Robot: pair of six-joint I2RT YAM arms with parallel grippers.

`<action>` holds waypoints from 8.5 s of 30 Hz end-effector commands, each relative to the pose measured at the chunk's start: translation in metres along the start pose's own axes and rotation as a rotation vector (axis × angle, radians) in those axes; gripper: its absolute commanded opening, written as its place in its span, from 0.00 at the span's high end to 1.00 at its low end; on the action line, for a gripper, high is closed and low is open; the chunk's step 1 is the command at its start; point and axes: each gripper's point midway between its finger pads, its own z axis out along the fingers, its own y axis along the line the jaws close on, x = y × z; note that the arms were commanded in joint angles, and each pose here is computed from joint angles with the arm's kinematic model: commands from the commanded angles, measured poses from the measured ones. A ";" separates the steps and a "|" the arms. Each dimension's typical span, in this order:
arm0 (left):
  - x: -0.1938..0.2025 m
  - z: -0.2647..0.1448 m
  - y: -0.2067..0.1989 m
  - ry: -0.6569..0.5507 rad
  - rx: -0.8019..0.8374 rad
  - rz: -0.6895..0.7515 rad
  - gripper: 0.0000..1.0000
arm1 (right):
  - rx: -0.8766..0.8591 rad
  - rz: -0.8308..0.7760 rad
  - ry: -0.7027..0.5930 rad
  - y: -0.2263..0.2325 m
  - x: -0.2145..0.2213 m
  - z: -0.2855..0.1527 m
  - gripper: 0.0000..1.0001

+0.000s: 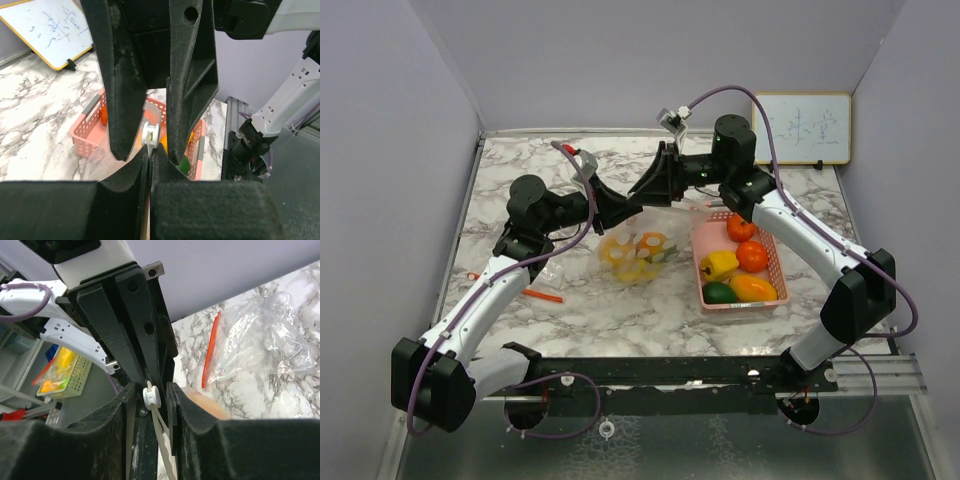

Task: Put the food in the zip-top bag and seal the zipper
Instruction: Zip the zipper food storage bag at the center of the board, then place the zipper food storage bag at the center of the board, then pick up the zipper food storage bag at the center of the board.

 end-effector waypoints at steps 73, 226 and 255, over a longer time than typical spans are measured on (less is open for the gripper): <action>-0.103 -0.083 0.208 -0.279 -0.855 -0.121 0.01 | 0.871 0.010 0.063 -0.076 0.021 -0.069 0.21; -0.012 -0.072 0.110 -0.568 -0.475 -0.838 0.46 | 0.286 0.966 -0.479 -0.077 -0.004 -0.028 0.98; 0.035 -0.047 0.089 0.246 -0.534 -0.752 1.00 | 0.812 -0.180 0.125 -0.045 0.002 -0.041 0.29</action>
